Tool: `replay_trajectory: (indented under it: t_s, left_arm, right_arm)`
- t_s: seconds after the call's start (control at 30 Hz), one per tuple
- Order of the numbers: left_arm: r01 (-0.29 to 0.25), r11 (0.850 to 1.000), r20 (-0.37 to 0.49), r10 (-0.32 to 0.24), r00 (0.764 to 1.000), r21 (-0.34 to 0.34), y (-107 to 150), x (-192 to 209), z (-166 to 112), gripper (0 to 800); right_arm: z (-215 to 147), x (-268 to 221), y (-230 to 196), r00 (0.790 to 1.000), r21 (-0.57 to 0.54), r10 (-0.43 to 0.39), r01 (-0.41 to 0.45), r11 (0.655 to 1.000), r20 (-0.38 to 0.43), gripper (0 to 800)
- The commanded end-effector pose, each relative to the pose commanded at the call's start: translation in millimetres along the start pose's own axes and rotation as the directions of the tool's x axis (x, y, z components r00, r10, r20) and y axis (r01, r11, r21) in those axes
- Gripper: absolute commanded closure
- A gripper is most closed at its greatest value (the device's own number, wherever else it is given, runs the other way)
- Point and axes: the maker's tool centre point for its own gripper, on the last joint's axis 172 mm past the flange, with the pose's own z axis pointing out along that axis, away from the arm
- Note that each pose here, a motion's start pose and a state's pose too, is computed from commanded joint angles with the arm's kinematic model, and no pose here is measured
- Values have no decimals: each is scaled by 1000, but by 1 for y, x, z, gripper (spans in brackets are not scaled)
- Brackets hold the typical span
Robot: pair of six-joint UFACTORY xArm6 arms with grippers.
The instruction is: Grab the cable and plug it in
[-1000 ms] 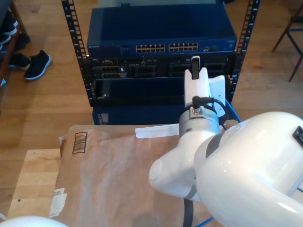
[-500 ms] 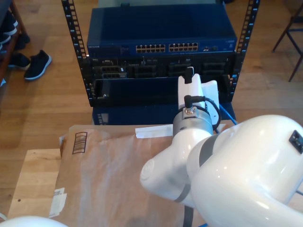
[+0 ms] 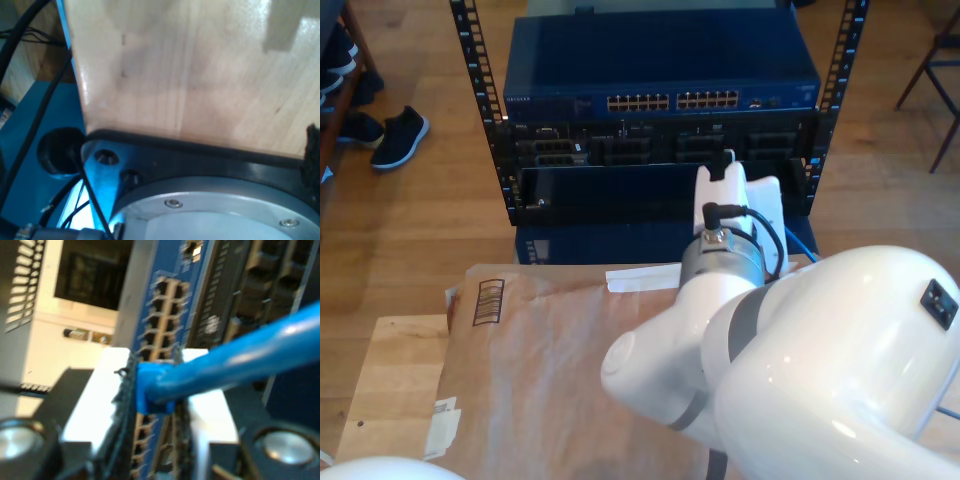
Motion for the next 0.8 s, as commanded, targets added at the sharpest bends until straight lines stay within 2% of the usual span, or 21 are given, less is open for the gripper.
replay_trajectory:
  t_s: [0.07,0.13,0.27,0.33,0.53,0.67,0.8]
  left_arm:
    - [0,1000,0,0,1000,0,0,0,0,2]
    - [0,1000,0,0,1000,0,0,0,0,2]
    - [2,1000,0,-2,1000,0,0,0,0,2]
    - [0,1000,0,0,1000,0,0,0,0,1]
    - [0,1000,0,0,1000,0,0,0,0,2]
    - [0,1000,0,0,1000,0,0,0,0,2]
    - [0,1000,0,0,1000,0,0,0,0,1]
  right_arm:
    - [-3,0,2,999,-13,-45,45,999,0,800]
    - [-7,9,-1,999,-32,-34,33,999,-16,800]
    - [-4,-1,-3,999,-62,-26,29,998,43,800]
    - [-4,-2,-6,999,-59,-20,23,998,45,800]
    - [-16,-18,2,996,-58,-61,65,996,70,800]
    - [-15,-8,11,999,-108,-18,21,994,28,800]
    - [-18,-4,15,994,-106,-105,108,988,40,800]
